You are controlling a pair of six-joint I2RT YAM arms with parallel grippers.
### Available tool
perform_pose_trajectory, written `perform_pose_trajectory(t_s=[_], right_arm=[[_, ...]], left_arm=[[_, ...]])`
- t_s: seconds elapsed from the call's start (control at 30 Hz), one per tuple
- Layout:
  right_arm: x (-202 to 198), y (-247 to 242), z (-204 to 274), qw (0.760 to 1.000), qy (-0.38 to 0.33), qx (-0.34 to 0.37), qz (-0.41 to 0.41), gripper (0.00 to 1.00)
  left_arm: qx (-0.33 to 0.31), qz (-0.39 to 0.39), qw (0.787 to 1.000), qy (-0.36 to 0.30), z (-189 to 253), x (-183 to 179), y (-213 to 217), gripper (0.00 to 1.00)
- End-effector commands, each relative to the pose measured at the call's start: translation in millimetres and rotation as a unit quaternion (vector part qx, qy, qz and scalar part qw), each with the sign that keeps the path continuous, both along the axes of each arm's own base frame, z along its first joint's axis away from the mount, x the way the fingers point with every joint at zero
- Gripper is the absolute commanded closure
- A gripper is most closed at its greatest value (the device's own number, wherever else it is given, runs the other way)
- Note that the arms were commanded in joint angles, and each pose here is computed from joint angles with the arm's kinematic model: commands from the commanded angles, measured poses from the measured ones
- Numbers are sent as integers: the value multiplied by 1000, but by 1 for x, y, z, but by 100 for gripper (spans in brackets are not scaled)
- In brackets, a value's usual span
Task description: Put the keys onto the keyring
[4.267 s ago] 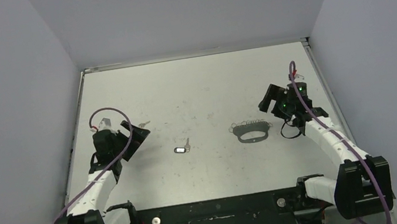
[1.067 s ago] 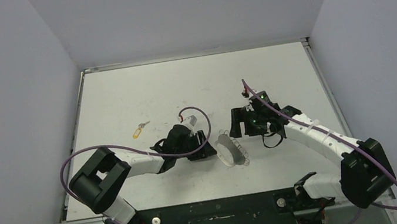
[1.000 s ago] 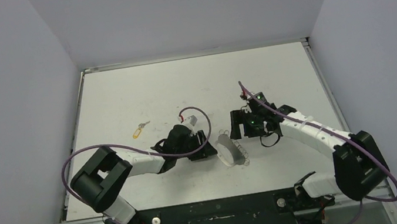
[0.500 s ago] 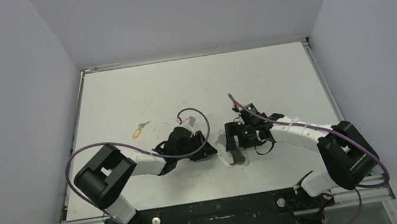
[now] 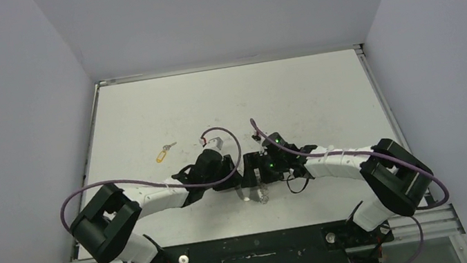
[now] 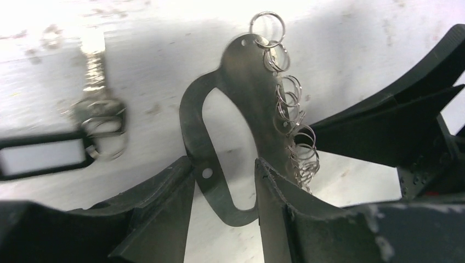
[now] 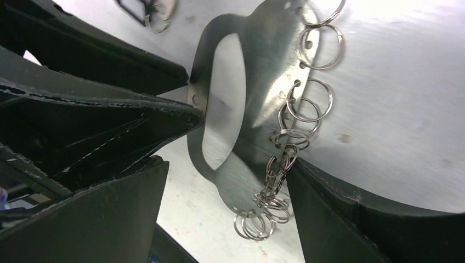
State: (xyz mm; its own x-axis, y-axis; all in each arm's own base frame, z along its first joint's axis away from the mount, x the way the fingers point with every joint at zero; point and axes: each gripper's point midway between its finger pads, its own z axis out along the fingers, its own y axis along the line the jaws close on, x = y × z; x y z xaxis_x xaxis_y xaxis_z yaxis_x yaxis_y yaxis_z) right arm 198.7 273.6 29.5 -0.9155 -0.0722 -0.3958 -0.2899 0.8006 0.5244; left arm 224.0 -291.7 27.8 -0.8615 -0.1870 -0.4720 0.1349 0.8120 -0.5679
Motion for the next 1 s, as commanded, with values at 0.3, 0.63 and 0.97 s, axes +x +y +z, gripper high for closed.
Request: perform_pose_trajectory(t_s=[0.3,0.63,0.97], right_arm=[[-7,4,14,999,-25,-20,18,15],[-5,-17,13,999,-34,-28,5,20],[-14,-24,-3,999,-12,-38,6,38]], left_arm=[[83,-2,994,-70,23,-10,50,50],[34,-33,994,-97,33,-21,38,50],[81,-63,988,-112,35,-18,32,51]])
